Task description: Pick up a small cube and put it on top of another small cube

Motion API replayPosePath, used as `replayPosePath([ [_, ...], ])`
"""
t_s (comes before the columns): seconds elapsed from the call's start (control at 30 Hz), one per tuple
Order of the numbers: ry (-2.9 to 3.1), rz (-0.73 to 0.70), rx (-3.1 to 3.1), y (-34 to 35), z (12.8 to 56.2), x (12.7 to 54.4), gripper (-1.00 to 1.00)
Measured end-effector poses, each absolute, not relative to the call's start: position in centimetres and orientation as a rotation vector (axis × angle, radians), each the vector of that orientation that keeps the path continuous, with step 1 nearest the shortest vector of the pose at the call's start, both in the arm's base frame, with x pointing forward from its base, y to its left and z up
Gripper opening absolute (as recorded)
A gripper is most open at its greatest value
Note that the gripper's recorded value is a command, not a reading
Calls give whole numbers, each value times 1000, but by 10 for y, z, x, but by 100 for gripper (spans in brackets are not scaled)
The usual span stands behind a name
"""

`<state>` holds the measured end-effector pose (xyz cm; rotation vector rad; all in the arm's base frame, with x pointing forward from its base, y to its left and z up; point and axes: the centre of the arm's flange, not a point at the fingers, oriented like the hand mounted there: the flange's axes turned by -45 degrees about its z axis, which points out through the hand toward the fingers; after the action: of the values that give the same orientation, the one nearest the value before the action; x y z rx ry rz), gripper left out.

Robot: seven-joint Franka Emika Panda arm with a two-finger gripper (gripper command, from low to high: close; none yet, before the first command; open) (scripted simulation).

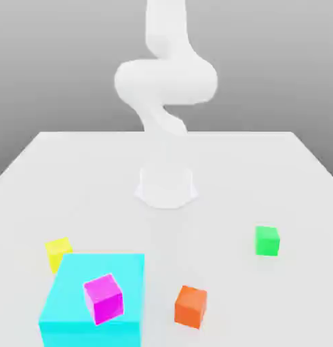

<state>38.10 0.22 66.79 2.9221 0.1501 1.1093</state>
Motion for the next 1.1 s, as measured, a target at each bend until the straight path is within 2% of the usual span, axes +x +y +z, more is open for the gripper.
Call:
replayPosePath([
  [0.2,574,829,2932,15,552,444,0],
  [0.4,984,558,2879,30,430,471,0],
  [0.57,1319,332,2789,40,329,468,0],
  [0.77,1708,60,2624,46,216,437,0],
  [0.97,1788,0,2581,46,141,429,0],
  [1.0,1789,0,2582,46,132,428,-100],
  [1.1,1789,-1,2582,46,132,428,-100],
])
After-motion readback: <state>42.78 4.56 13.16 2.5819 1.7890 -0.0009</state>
